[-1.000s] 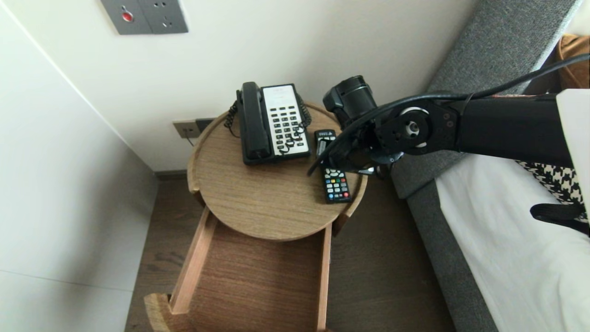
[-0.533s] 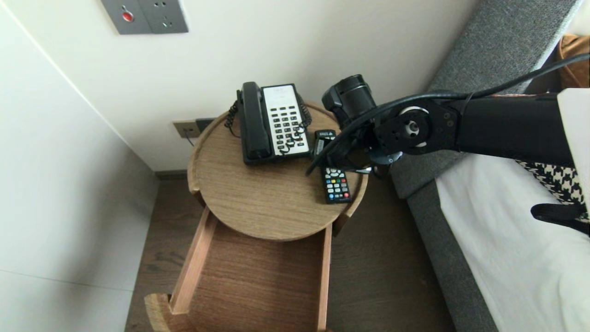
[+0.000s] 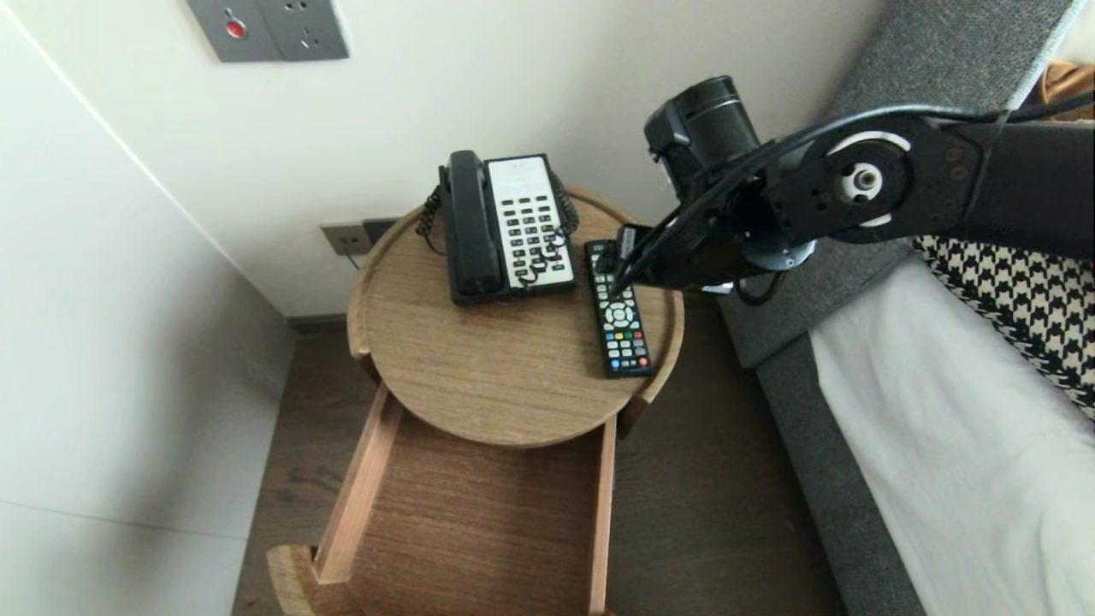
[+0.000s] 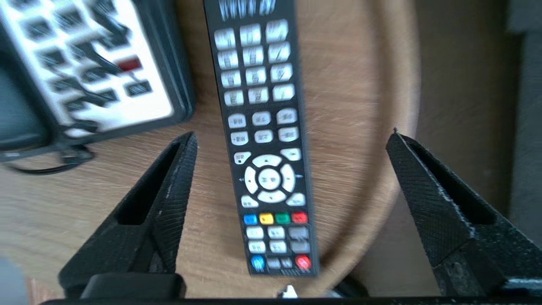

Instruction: Take the remote control out of the drawer one by one and place them on the table

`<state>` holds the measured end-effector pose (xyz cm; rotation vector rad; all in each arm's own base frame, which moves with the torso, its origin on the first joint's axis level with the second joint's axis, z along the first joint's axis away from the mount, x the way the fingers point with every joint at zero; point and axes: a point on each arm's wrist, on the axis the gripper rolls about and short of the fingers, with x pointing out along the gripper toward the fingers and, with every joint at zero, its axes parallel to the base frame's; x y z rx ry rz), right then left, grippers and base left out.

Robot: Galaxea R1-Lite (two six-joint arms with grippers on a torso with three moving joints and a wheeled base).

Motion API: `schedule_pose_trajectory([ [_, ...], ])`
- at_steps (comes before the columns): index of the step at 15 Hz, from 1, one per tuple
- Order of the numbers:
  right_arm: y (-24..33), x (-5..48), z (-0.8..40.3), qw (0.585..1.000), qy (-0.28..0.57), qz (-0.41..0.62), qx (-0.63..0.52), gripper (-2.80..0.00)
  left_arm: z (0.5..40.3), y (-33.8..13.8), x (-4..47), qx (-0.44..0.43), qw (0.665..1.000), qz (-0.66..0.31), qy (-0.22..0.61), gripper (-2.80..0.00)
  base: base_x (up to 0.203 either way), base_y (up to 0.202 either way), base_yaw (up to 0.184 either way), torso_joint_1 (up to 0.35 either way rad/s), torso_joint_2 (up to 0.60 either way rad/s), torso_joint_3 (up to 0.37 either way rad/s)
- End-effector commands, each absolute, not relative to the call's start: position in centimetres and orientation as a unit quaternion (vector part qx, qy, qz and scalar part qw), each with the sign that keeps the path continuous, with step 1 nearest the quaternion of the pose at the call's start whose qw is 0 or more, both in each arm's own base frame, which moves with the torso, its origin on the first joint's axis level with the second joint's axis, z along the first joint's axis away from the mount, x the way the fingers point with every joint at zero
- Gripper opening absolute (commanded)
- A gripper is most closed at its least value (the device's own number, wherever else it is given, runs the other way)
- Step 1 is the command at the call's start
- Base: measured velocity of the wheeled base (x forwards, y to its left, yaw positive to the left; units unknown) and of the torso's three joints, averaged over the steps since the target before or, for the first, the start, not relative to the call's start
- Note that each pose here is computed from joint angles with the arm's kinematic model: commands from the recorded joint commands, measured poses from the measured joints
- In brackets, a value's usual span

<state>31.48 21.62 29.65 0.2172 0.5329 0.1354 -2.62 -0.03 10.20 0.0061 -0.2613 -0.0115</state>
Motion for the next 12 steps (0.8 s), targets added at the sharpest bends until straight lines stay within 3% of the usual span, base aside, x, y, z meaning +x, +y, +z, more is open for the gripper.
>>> schedule_pose_trajectory([
  [1,20.5,29.8,31.9,0.962,0.239,0.068,0.115,0.00,9.1,0.0,-2.3,0.003,0.994,-0.006,-0.113,-2.80,0.000,0.000,0.000,0.000,0.00,0.000],
  [2,20.1,29.2,32.4,0.963,0.236,0.063,0.112,0.00,9.1,0.0,-2.3,0.003,0.994,-0.006,-0.113,-2.80,0.000,0.000,0.000,0.000,0.00,0.000],
  [3,19.6,28.6,32.9,0.965,0.233,0.054,0.110,-2.80,9.1,0.0,-2.3,0.003,0.994,-0.006,-0.113,-2.80,0.000,0.000,0.000,0.000,0.00,0.000],
  [12,14.1,21.4,35.9,0.958,0.268,0.037,0.089,-2.80,9.1,0.0,-2.3,0.003,0.994,-0.006,-0.113,-2.80,0.000,0.000,0.000,0.000,0.00,0.000],
])
